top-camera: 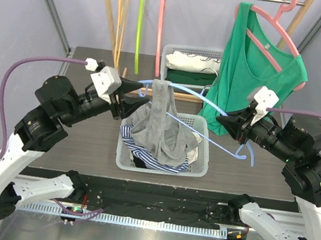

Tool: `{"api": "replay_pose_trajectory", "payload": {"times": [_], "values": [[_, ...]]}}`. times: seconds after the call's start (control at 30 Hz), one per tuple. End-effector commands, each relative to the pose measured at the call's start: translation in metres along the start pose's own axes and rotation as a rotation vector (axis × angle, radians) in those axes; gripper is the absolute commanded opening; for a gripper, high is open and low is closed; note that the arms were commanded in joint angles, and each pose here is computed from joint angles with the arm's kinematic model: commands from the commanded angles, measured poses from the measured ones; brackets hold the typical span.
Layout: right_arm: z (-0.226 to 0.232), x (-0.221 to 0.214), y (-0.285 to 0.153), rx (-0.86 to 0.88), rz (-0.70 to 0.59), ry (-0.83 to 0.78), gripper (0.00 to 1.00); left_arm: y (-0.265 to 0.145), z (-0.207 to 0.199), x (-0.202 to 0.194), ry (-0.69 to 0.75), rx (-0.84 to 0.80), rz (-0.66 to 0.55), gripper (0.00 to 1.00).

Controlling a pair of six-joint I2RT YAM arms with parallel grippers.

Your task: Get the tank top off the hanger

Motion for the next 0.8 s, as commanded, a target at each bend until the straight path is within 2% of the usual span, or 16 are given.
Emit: {"api": "replay_pose_trajectory", "payload": {"times": [0.0, 0.1, 0.27, 0.47, 0.6, 0.63, 0.7, 0.73, 0.77], "values": [[-0.004, 0.03, -0.008, -0.04, -0.165, -0.052, 0.01, 0.014, -0.005, -0.016, -0.096, -0.038, 0.048, 0.48], [-0.003, 0.032, -0.011, -0.036, -0.185, -0.056, 0.01, 0.023, -0.007, -0.024, -0.145, -0.055, 0.078, 0.51], [0.0, 0.034, -0.014, -0.02, -0.199, -0.058, 0.01, 0.035, -0.01, -0.029, -0.148, -0.065, 0.095, 0.54], [0.003, 0.034, -0.017, -0.003, -0.21, -0.06, 0.01, 0.041, -0.009, -0.032, -0.136, -0.053, 0.097, 0.53], [0.006, 0.035, -0.018, 0.016, -0.226, -0.049, 0.01, 0.048, -0.009, -0.033, -0.127, -0.054, 0.09, 0.41], [0.006, 0.035, -0.017, 0.018, -0.23, -0.05, 0.01, 0.05, -0.009, -0.033, -0.119, -0.056, 0.089, 0.32], [0.008, 0.036, -0.019, 0.025, -0.243, -0.044, 0.01, 0.054, -0.01, -0.035, -0.116, -0.061, 0.089, 0.23], [0.008, 0.035, -0.019, 0.026, -0.249, -0.042, 0.01, 0.056, -0.01, -0.036, -0.116, -0.061, 0.089, 0.14], [0.009, 0.035, -0.02, 0.026, -0.25, -0.041, 0.01, 0.057, -0.011, -0.038, -0.117, -0.064, 0.092, 0.1]]}}
Point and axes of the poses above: each gripper's point midway between its finger pads, its own y axis out along the fingers, its own z axis along the line the jaws close on, x = y × z, the point moved 9 cm from there along -y, back along the fingers, and after that the axes turned 6 degrees about -y, right-handed, at the moved point
